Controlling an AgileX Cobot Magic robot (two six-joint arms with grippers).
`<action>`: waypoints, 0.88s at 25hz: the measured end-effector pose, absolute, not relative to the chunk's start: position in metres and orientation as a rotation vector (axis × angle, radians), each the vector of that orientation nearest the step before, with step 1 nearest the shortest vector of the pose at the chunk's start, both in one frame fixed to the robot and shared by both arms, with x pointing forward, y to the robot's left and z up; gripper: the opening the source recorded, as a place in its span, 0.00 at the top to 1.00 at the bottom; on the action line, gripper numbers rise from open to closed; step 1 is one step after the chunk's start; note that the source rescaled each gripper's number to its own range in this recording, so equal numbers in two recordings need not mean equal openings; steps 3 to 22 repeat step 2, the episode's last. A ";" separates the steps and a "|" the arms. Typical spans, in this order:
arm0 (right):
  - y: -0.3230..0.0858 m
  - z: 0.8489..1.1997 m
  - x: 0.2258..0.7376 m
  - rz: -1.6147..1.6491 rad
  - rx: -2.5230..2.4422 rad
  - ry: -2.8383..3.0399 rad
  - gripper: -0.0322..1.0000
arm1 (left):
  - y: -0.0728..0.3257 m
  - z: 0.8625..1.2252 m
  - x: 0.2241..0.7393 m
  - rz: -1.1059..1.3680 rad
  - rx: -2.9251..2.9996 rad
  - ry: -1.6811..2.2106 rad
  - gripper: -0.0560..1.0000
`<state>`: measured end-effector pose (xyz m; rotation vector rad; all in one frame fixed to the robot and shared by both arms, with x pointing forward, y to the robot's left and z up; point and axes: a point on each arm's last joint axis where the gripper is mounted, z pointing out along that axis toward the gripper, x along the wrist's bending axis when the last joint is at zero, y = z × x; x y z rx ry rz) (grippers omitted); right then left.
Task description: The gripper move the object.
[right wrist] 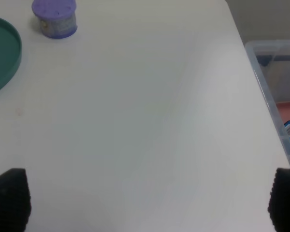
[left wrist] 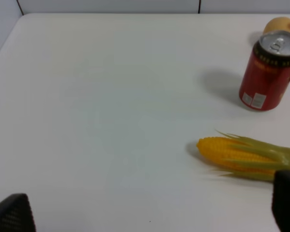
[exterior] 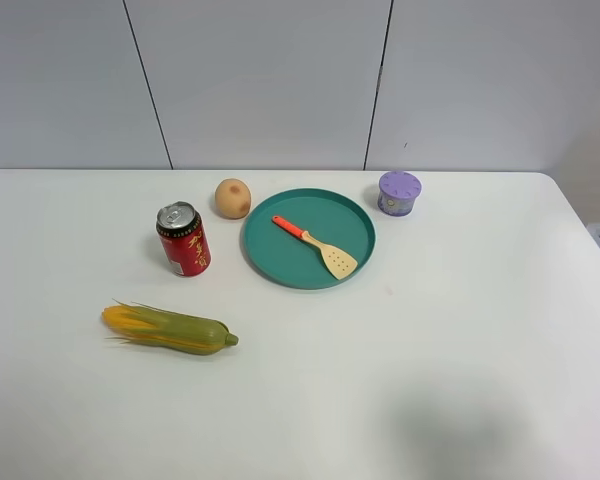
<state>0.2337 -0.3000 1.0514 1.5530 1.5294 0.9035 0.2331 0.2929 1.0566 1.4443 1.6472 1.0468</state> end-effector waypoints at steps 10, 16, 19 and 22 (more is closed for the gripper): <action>-0.300 1.051 0.234 0.903 1.553 1.529 0.00 | 0.293 1.057 0.233 1.047 1.444 1.647 0.00; -0.300 1.051 0.234 0.903 1.553 1.529 0.00 | 0.293 1.057 0.233 1.047 1.444 1.647 0.00; -0.300 1.051 0.234 0.903 1.553 1.529 0.00 | 0.293 1.057 0.233 1.047 1.444 1.647 0.00; -0.300 1.051 0.234 0.903 1.553 1.529 0.00 | 0.293 1.057 0.233 1.047 1.444 1.647 0.00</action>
